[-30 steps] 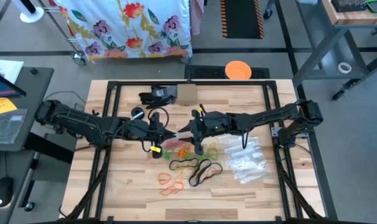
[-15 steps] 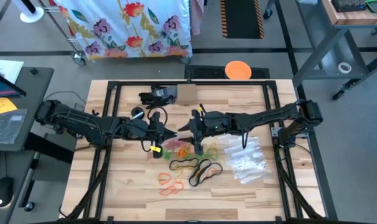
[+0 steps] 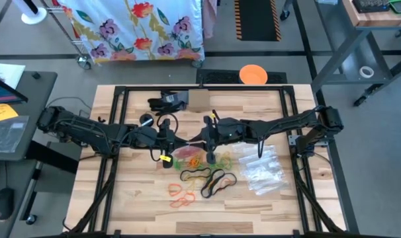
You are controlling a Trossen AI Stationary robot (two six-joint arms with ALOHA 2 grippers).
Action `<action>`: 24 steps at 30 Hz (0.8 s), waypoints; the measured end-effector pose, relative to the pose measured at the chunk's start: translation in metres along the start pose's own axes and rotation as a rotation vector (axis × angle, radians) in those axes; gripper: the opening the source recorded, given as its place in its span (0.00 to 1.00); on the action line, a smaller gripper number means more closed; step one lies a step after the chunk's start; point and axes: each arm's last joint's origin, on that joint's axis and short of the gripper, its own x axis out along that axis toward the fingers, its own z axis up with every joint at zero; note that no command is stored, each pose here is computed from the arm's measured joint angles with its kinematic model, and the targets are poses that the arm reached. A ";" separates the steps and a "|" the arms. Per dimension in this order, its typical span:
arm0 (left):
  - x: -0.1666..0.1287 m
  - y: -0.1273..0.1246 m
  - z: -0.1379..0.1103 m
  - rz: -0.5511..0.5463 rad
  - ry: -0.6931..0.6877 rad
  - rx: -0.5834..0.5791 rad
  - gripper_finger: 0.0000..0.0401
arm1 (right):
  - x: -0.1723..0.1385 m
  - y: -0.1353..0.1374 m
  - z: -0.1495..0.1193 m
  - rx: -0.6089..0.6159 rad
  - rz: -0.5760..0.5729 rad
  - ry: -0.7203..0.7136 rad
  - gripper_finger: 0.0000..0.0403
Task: Sort rubber bands
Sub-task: Close the transparent zip bag
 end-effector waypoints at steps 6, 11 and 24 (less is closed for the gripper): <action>0.000 0.000 0.000 0.000 0.000 0.000 0.02 | 0.000 0.000 0.002 -0.007 -0.001 -0.023 0.01; 0.000 0.000 0.000 0.000 0.002 0.001 0.02 | 0.000 0.000 0.001 -0.006 -0.001 -0.011 0.00; 0.000 0.000 0.000 0.002 0.000 0.001 0.02 | 0.000 0.000 0.002 -0.007 0.000 -0.023 0.18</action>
